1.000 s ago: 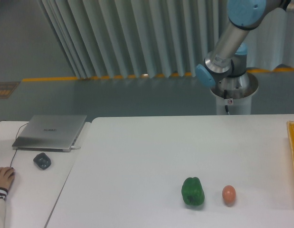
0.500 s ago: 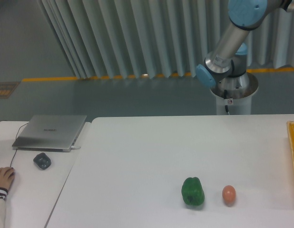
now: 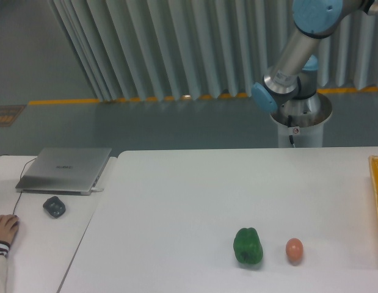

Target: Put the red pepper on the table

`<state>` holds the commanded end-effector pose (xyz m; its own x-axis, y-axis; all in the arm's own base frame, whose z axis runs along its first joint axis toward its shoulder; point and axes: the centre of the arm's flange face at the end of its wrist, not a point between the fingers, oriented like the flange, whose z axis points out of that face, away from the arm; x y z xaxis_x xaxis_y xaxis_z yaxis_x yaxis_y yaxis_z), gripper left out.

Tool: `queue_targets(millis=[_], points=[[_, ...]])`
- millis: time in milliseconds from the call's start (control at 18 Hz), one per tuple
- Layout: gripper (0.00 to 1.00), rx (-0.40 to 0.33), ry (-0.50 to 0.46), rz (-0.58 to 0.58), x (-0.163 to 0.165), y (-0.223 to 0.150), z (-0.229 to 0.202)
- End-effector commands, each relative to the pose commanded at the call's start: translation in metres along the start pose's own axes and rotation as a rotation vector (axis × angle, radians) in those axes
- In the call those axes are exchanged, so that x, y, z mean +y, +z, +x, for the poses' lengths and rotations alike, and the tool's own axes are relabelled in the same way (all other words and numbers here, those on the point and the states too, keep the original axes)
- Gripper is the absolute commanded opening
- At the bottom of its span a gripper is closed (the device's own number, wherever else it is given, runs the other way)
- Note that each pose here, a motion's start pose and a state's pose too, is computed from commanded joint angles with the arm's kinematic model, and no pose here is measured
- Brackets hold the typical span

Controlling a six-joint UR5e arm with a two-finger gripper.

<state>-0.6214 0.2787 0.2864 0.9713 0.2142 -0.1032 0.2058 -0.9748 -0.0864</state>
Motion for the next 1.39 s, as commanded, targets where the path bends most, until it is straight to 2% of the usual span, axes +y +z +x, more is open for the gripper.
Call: queue_targets(millis=[222, 278, 500, 556, 778, 1000, 1111, 1278, 1389], points=[[0.63, 0.0, 0.015, -0.001, 0.0, -0.005, 0.004], [0.54, 0.001, 0.012, -0.002, 0.001, -0.004, 0.003], [0.48, 0.001, 0.017, -0.002, 0.001, -0.008, 0.005], [0.44, 0.002, 0.014, -0.003, 0.002, -0.007, 0.006], [0.44, -0.006, 0.019, -0.007, 0.002, -0.013, 0.007], [0.44, 0.004, 0.029, -0.018, -0.003, -0.037, 0.014], [0.44, -0.002, 0.055, -0.028, -0.016, -0.056, 0.022], [0.44, 0.036, 0.076, -0.052, -0.025, -0.076, 0.035], [0.44, 0.055, 0.124, -0.053, -0.032, -0.086, 0.049]])
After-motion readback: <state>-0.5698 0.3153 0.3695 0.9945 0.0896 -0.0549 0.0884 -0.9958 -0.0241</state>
